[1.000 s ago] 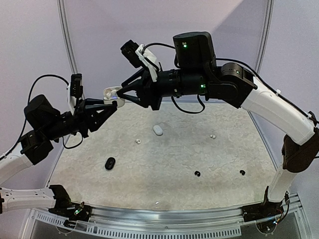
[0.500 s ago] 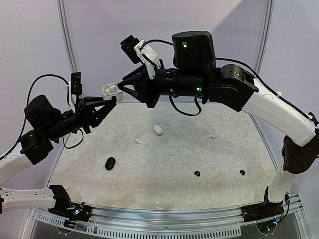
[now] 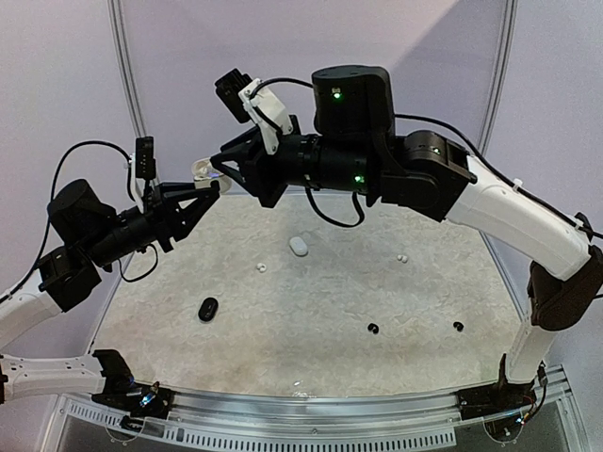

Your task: Insert the wireless bluetooth earbuds into the charging case

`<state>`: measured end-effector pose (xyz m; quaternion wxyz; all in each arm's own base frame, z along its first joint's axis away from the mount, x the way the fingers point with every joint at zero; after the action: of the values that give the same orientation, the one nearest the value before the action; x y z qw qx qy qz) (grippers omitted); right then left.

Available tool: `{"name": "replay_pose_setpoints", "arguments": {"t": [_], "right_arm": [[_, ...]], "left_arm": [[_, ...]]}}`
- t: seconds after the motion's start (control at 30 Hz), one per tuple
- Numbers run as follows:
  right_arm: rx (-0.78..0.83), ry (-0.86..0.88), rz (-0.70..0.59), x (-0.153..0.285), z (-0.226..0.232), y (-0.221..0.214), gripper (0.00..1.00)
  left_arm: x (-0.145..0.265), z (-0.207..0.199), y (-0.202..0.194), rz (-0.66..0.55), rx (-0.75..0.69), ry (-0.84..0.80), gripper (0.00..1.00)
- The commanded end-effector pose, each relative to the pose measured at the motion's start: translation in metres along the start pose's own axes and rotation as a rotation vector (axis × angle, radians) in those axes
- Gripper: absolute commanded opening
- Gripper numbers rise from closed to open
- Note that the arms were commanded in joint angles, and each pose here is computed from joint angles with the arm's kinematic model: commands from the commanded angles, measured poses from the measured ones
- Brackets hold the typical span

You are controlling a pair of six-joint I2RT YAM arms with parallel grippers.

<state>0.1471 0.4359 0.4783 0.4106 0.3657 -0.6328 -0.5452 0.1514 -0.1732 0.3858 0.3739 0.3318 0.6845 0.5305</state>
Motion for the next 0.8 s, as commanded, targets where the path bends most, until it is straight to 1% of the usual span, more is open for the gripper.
{"name": "replay_pose_setpoints", "arguments": {"t": [0.0,0.27,0.57,0.77], "right_arm": [[-0.005,-0.012,0.005,-0.0119,0.0078,-0.0047,0.24],[-0.002,-0.036,0.004,-0.0156,0.0093,-0.0072,0.25],[0.013,-0.104,0.014,-0.0197,0.0046,-0.0111,0.25],[0.015,-0.082,0.012,-0.0206,0.0065,-0.0094,0.25]], "left_arm": [[-0.0014,-0.0022,0.0024,-0.003,-0.016,-0.004,0.00],[-0.0005,-0.0025,0.0031,-0.007,-0.023,-0.005,0.00],[0.0017,-0.0062,0.0032,-0.008,-0.055,-0.039,0.00],[0.0014,-0.0055,0.0005,-0.001,-0.072,-0.037,0.00]]}}
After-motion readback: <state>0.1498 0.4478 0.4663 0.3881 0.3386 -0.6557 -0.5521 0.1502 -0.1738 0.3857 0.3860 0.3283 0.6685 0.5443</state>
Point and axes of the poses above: each gripper's point midway between its finger pads, its own x axis back along the fingers, its own z axis along the line the jaws close on, y = z × x, the point moved 9 cm from there along x, back along the fingers, and after that the axes turned 3 degrees about -x, right-handed, at the moved point
